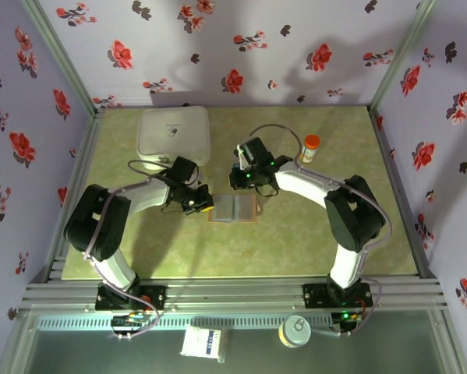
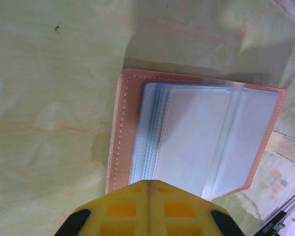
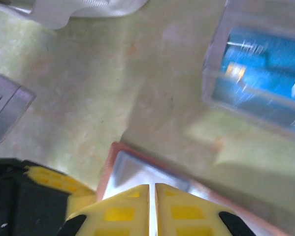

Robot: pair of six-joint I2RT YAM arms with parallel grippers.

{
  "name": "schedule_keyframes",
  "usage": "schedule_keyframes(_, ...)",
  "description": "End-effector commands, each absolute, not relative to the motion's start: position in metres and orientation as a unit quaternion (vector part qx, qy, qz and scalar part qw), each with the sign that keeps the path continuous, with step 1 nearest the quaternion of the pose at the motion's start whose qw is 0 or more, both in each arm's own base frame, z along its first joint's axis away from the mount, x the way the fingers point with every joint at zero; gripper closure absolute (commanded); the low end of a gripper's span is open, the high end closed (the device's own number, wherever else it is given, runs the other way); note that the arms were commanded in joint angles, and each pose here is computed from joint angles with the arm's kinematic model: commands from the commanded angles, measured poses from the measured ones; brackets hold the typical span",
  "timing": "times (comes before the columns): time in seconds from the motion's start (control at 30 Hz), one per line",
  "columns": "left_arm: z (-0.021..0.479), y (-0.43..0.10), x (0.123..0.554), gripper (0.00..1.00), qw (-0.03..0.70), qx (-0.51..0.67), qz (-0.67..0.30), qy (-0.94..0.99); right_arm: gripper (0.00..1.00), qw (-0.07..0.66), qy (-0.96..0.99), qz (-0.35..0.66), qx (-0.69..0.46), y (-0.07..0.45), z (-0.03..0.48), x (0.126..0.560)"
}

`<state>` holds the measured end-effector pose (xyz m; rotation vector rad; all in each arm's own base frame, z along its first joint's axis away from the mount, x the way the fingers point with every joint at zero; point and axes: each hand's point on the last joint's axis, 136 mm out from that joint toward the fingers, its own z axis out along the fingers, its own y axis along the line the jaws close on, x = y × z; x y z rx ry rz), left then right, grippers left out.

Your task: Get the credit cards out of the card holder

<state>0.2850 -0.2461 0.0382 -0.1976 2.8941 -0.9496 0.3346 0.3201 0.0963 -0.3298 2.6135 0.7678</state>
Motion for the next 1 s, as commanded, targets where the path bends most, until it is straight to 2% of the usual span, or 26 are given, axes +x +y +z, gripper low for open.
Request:
schedule_keyframes(0.0,0.035,-0.246,0.285,1.00,0.037,-0.067,-0.315,0.946,0.89,0.201,0.924,0.325,-0.035,0.326,0.115,0.330)
schedule_keyframes(0.3,0.029,-0.246,0.283,1.00,0.030,-0.069,-0.312,0.947,0.91,0.124,0.935,0.333,0.010,0.322,0.087,0.300)
schedule_keyframes(0.97,0.055,-0.249,0.283,1.00,-0.007,-0.101,-0.306,0.947,0.90,0.063,0.946,0.317,0.038,0.325,0.052,0.274)
